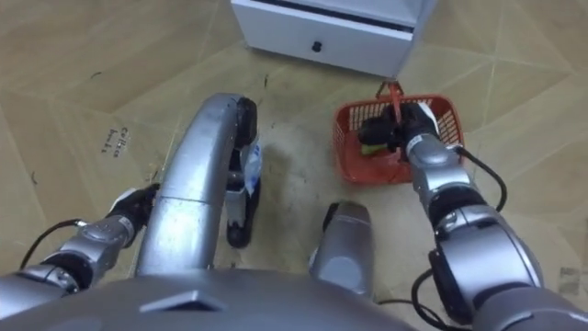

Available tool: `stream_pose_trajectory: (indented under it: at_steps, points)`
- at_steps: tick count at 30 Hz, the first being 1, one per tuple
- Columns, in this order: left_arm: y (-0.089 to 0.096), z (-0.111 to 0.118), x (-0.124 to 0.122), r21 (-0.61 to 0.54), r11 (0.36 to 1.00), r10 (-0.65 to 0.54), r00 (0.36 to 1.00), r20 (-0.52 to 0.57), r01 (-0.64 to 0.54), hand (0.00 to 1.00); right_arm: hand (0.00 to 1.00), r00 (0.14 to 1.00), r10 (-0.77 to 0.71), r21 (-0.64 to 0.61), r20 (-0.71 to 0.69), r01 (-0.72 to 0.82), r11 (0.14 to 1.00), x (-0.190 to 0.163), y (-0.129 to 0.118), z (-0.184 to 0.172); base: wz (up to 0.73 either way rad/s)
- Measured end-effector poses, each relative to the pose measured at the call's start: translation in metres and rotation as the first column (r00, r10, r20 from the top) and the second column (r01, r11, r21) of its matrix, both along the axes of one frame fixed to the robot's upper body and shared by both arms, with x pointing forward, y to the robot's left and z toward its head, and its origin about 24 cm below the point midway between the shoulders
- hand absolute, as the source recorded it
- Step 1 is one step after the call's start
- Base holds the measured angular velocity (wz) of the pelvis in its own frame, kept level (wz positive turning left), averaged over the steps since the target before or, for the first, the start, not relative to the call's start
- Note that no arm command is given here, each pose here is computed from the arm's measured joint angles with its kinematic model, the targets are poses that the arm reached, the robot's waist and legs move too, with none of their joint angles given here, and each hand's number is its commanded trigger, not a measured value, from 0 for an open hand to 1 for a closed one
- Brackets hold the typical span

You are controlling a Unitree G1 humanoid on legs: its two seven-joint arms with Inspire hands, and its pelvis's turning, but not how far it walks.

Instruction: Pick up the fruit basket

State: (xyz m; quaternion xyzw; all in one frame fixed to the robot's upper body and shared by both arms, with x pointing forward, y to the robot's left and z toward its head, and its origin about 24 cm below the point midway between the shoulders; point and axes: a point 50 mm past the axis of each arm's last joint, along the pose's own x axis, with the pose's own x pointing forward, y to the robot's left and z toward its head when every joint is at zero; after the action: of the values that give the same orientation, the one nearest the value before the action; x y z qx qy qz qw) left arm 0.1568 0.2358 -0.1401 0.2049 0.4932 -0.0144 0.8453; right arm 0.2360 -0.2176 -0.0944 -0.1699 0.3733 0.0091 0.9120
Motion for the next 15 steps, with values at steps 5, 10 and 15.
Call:
stream_pose_trajectory:
  at_steps: [5, 10, 15]
  points:
    - [0.008, 0.000, -0.003, 0.015, 0.997, 0.073, 0.997, 0.004, -0.073, 0.00, 1.00, 0.988, 0.153, -0.063, -0.004, -0.153, 0.986, -0.004, 0.017, -0.002, -0.54]
    - [0.013, -0.004, -0.019, -0.013, 0.989, 0.148, 0.989, -0.021, -0.149, 0.00, 1.00, 0.976, 0.218, -0.055, -0.005, -0.218, 0.974, -0.012, 0.029, -0.004, -0.60]
    - [0.006, 0.000, -0.009, -0.025, 0.992, 0.120, 0.992, 0.031, -0.120, 0.00, 1.00, 0.967, 0.234, -0.073, 0.104, -0.227, 0.971, -0.006, 0.023, 0.017, -0.07]
